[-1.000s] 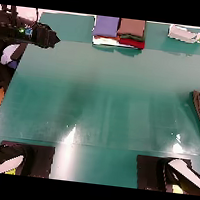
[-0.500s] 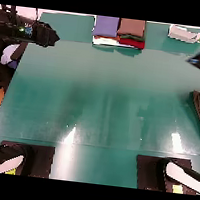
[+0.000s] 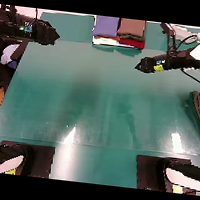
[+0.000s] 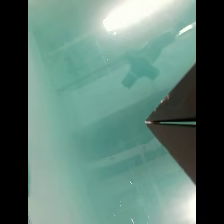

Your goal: Fold the shirts.

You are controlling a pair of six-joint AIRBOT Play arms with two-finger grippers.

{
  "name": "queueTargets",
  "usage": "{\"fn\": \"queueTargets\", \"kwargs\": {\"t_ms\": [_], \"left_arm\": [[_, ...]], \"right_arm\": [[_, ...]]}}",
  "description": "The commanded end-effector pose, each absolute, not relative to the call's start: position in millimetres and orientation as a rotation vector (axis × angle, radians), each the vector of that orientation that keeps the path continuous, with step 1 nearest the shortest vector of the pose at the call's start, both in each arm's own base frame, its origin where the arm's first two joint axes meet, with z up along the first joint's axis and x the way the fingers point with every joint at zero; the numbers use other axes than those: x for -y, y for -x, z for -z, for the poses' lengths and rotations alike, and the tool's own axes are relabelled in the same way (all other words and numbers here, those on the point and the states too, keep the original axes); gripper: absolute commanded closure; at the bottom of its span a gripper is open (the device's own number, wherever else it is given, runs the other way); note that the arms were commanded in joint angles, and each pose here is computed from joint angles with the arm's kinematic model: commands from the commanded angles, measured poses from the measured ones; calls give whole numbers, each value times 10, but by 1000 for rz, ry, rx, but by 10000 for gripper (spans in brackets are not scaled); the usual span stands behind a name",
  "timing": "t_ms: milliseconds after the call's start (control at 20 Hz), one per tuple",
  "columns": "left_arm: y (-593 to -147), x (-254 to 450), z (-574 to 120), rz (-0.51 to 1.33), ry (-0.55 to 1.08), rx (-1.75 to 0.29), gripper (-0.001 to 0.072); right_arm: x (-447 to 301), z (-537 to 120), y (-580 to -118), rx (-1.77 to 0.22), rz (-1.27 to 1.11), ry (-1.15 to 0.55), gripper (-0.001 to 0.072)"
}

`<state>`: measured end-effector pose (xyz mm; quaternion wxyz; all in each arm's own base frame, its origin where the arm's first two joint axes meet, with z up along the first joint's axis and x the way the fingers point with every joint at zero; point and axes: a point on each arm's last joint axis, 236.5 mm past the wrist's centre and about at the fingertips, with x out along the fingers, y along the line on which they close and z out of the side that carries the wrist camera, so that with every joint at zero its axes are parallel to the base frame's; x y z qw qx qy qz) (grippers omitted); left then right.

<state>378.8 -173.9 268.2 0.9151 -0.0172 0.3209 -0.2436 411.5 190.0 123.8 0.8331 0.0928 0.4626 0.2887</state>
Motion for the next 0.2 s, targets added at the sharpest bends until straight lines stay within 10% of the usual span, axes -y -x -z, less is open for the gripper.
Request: {"fn": "queueTargets", "kwargs": {"t_ms": [0,150], "left_arm": [[-3791,1739,-2683,501,36,-660,686],[-3791,1739,-2683,501,36,-660,687]], "right_arm": [[-2022,-1213,-4065,-991,-640,-185,696],[-2023,-1211,-4060,-993,-641,-185,697]]}}
